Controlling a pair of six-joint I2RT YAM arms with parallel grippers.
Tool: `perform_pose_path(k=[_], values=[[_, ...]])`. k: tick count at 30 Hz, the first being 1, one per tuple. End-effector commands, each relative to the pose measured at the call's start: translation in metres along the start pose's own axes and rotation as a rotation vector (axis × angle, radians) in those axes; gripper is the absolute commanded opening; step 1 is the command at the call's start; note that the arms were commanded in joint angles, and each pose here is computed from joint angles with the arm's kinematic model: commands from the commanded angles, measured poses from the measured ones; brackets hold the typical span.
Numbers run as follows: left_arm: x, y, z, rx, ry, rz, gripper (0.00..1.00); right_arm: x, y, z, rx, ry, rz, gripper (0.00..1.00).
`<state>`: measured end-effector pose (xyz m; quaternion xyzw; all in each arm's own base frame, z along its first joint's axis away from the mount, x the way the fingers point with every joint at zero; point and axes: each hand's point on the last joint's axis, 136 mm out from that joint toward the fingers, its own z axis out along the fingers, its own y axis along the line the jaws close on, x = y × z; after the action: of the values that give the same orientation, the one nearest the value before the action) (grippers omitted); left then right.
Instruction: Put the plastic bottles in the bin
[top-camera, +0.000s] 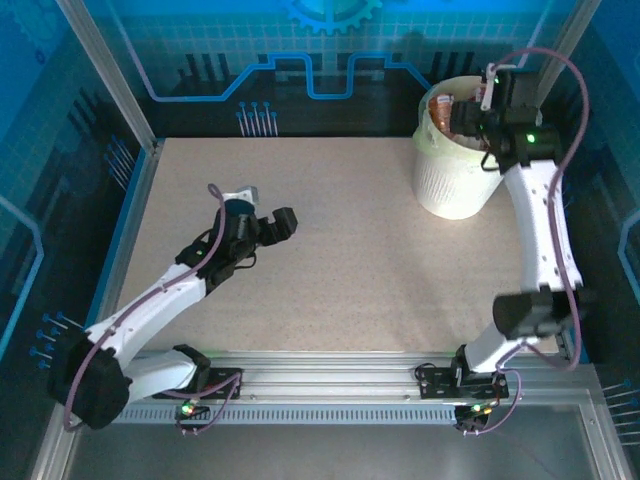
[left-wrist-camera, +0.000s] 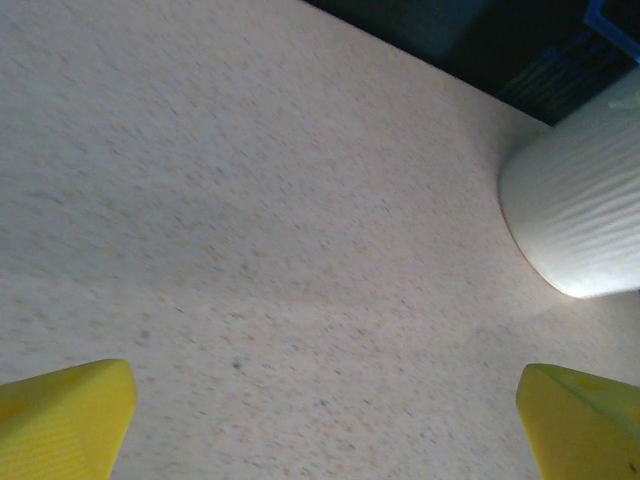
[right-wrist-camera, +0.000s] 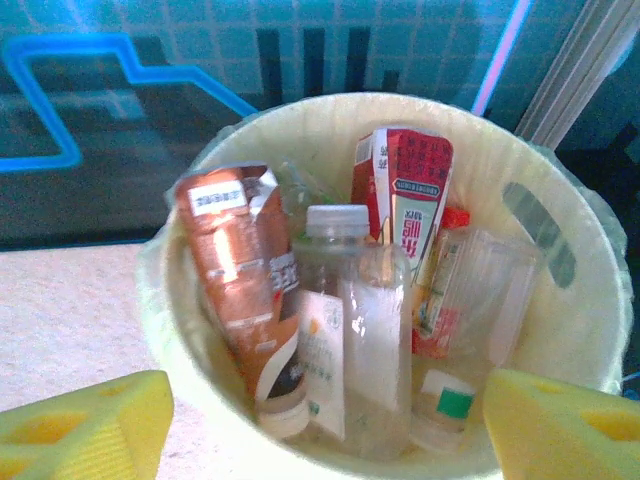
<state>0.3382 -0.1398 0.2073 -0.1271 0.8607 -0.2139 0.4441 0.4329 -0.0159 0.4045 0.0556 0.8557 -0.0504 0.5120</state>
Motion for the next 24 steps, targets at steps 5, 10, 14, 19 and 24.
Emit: perform_pose_path(k=[5, 10, 14, 19, 24], values=[[-0.044, 0.064, -0.047, -0.318, -0.216, 0.138, 0.99, 0.023, -0.005, -0.053, -0.077, -0.196, 0.112, 0.97], [-0.055, 0.102, -0.064, -0.5, -0.298, 0.226, 0.99, 0.077, -0.016, -0.059, -0.047, -0.197, 0.158, 1.0], [-0.053, 0.13, -0.063, -0.59, -0.321, 0.253, 0.99, 0.129, -0.02, -0.043, -0.029, -0.159, 0.181, 1.0], [-0.039, 0.16, -0.048, -0.625, -0.318, 0.252, 0.99, 0.2, -0.011, -0.008, -0.054, -0.035, 0.156, 1.0], [-0.019, 0.172, -0.022, -0.595, -0.266, 0.309, 0.99, 0.252, 0.009, 0.03, -0.146, 0.04, 0.102, 1.0]])
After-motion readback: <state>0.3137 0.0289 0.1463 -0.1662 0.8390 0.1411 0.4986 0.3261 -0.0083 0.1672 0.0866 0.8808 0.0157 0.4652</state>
